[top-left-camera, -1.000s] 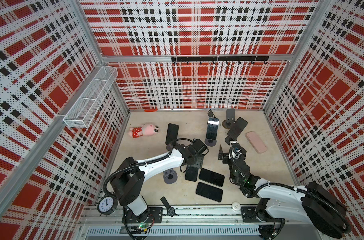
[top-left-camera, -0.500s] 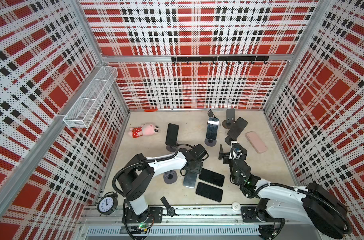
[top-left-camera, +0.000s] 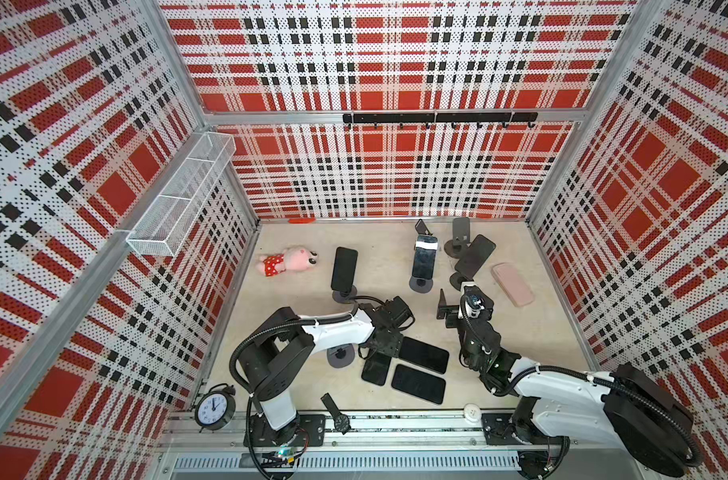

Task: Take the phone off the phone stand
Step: 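Lower the blue-framed phone flat beside the black phones with the left gripper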

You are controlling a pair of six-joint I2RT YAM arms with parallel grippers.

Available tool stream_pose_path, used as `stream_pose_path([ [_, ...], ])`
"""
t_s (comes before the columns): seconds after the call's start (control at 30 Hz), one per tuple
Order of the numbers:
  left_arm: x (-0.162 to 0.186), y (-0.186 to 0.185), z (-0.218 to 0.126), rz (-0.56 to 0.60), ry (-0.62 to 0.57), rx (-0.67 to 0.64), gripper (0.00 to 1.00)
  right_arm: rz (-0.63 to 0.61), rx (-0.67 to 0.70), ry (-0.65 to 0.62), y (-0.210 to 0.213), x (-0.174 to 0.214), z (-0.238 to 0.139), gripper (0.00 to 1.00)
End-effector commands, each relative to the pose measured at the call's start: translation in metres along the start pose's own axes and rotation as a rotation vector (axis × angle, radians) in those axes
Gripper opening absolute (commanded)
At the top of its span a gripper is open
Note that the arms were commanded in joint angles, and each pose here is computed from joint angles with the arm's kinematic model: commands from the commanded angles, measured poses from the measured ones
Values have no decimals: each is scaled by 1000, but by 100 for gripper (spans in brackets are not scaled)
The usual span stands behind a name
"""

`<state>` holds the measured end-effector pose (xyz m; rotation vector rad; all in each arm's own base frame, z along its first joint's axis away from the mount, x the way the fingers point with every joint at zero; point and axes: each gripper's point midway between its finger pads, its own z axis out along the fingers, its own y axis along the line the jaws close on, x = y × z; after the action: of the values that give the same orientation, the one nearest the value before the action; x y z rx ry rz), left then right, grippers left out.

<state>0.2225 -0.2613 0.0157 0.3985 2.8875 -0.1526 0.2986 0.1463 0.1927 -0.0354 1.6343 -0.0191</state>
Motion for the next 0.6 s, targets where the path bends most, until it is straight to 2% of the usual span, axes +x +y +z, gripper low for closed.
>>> stream_pose_path([
  [0.0, 10, -11, 15, -22, 24, 56, 64, 9, 12, -13, -2, -3, 1, 100],
  [0.37, 2, -23, 13, -13, 7, 111, 68, 33, 12, -20, -4, -5, -1, 100],
  [0.57, 6, -16, 15, 17, 34, 61, 70, 31, 8, -18, -3, -4, -1, 100],
])
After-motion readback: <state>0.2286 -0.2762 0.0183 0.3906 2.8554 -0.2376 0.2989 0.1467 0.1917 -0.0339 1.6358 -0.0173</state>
